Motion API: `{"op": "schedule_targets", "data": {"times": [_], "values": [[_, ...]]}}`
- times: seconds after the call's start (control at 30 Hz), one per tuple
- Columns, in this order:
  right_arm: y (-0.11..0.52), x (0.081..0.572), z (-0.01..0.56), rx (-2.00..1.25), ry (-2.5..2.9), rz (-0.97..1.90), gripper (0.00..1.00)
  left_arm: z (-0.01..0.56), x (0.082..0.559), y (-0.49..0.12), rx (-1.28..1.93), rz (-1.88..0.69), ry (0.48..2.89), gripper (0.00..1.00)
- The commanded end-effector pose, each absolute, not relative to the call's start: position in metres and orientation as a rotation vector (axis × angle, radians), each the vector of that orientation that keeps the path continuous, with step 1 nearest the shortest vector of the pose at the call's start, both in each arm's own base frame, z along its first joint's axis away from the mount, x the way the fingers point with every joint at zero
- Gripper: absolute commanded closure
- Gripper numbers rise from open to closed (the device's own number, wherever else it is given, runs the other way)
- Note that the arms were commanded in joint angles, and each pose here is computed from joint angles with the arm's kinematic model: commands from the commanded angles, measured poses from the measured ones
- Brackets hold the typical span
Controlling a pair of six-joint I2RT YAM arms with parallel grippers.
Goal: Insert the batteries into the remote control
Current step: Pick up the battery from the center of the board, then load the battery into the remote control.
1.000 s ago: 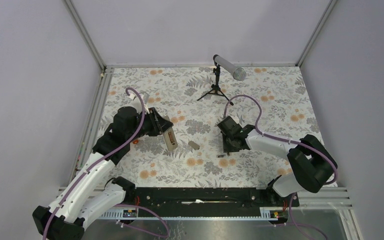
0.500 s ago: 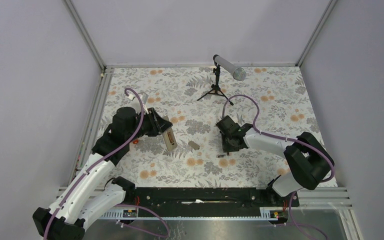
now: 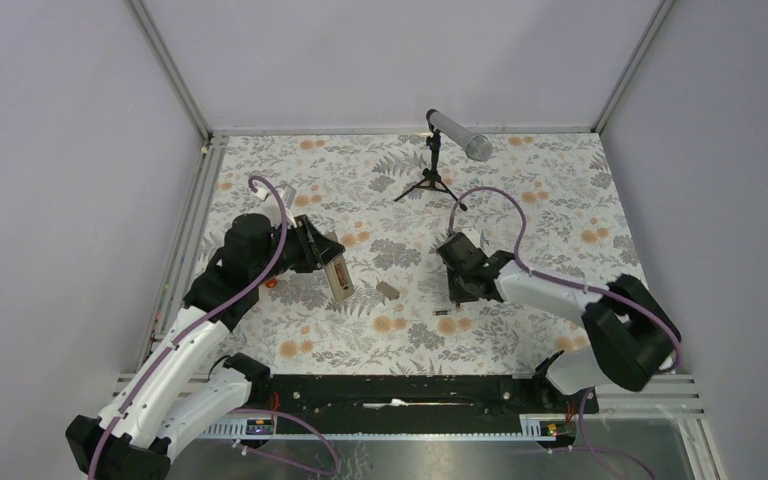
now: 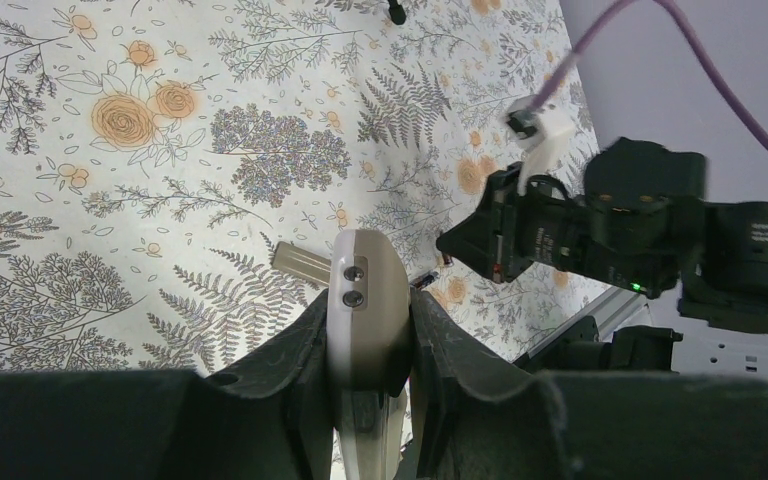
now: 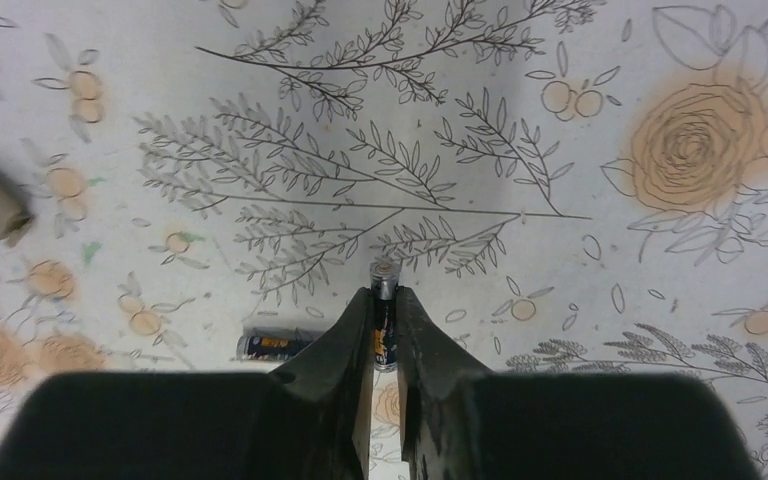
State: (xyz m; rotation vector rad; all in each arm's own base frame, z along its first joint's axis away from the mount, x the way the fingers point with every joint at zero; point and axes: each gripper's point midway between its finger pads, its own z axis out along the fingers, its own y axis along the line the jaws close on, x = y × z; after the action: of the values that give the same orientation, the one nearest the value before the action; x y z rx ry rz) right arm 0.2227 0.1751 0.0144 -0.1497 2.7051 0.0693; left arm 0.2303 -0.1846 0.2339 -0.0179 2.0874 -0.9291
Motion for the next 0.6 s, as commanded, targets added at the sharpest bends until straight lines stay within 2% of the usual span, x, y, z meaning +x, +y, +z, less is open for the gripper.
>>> {"op": "schedule_targets", "data": {"times": [0.0,0.27,0.57], "values": [[0.193,0.244,0.066,-0.093,2.448,0.291,0.89,0.254,0.236,-0.188,-0.003,-0.966,2.000,1.00],[0.221,0.234,0.186,-0.140,1.966,0.775,0.86,0.254,0.238,-0.201,0.020,-1.044,2.002,1.00],[0.239,0.202,0.288,-0.238,1.682,1.093,0.85,0.285,0.242,-0.234,0.065,-1.282,1.952,1.00]]}}
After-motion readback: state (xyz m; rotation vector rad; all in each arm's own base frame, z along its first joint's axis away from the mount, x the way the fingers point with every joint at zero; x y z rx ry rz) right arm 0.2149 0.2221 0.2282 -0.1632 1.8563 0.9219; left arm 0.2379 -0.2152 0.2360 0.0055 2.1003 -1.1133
